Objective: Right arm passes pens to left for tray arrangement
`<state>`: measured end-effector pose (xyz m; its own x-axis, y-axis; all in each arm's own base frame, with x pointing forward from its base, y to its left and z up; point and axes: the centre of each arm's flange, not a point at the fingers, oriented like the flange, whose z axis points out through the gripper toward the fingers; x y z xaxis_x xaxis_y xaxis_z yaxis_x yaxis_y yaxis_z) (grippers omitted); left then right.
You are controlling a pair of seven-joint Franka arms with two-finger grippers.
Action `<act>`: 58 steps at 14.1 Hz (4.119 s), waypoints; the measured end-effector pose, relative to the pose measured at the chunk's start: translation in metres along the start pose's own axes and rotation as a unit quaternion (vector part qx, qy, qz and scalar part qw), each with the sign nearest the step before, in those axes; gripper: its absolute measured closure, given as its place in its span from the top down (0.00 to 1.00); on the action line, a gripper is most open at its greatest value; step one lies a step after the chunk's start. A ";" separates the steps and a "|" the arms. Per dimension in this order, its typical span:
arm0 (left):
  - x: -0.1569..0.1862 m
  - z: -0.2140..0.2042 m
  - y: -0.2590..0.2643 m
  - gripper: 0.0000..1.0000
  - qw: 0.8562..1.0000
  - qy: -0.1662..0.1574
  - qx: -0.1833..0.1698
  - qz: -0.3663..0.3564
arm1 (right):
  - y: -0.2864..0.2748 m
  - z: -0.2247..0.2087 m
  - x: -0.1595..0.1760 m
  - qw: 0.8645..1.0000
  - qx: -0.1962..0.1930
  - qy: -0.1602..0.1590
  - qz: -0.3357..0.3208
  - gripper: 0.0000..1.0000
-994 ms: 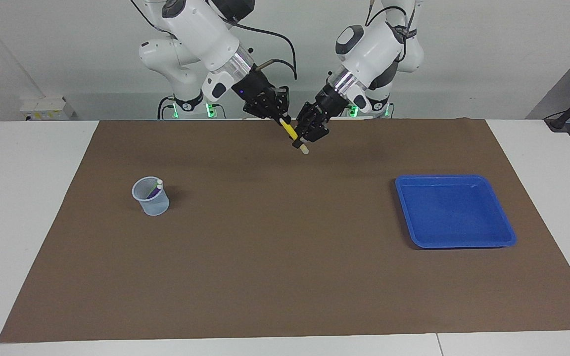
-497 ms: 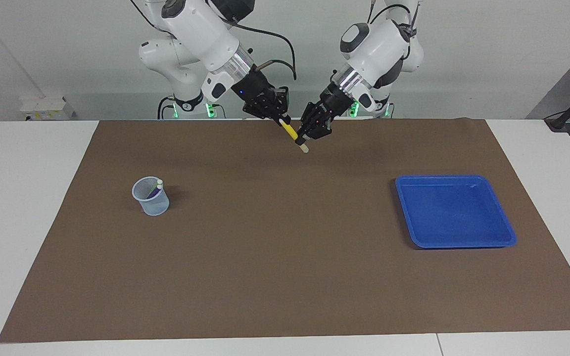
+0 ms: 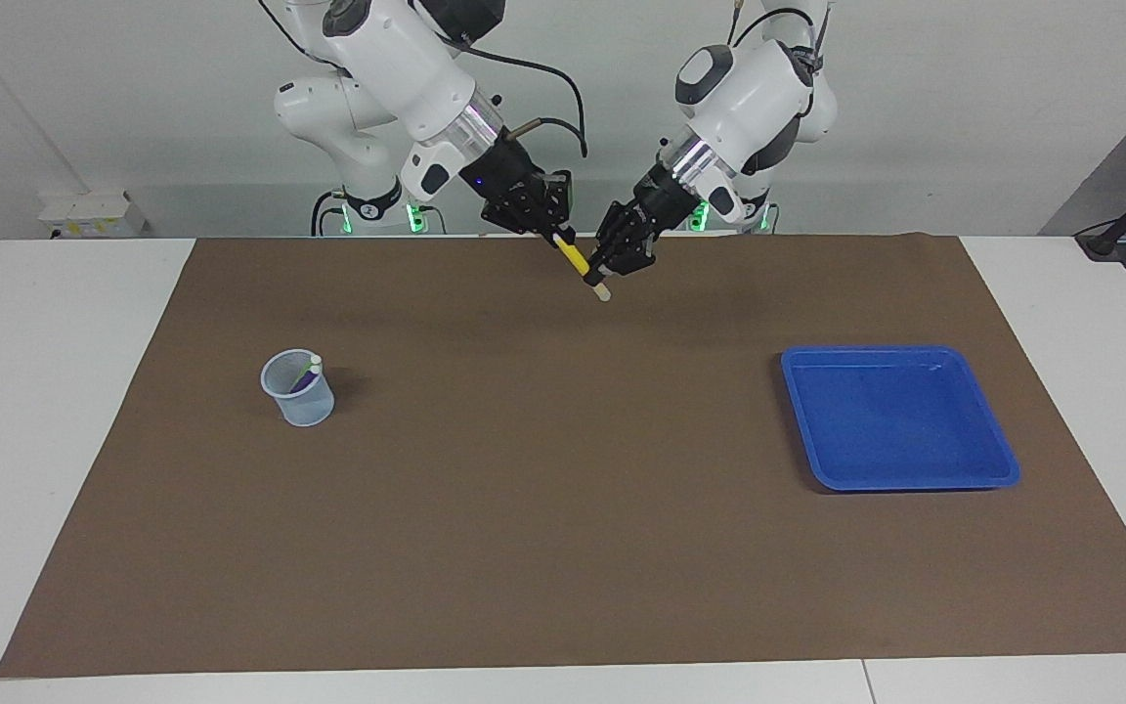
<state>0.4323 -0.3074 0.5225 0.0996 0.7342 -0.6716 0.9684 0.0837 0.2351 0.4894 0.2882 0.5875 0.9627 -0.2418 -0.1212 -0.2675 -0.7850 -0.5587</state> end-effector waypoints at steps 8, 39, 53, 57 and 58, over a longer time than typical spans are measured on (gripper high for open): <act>0.003 0.000 -0.001 0.17 1.000 0.001 0.014 0.010 | 0.003 -0.005 0.005 1.000 0.003 0.006 0.006 0.65; 0.265 -0.113 0.091 0.17 0.631 0.163 0.357 0.669 | 0.306 0.002 0.135 0.915 -0.327 -0.058 -0.230 0.70; 0.350 -0.027 0.115 0.17 0.621 0.176 0.348 0.680 | 0.319 0.001 0.135 0.917 -0.327 -0.062 -0.219 0.25; 0.362 -0.012 0.119 0.17 0.620 0.179 0.343 0.683 | 0.320 -0.003 0.135 0.916 -0.327 -0.065 -0.224 0.23; 0.364 -0.010 0.120 0.17 0.620 0.181 0.340 0.684 | 0.320 -0.005 0.135 0.915 -0.327 -0.070 -0.227 0.23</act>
<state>0.5826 -0.0235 0.3130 0.9949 -0.0809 0.0602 -0.0796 -0.9966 -0.0228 0.5338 0.0011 0.3962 0.9639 0.2331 -0.1284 0.2384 -0.9708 0.0278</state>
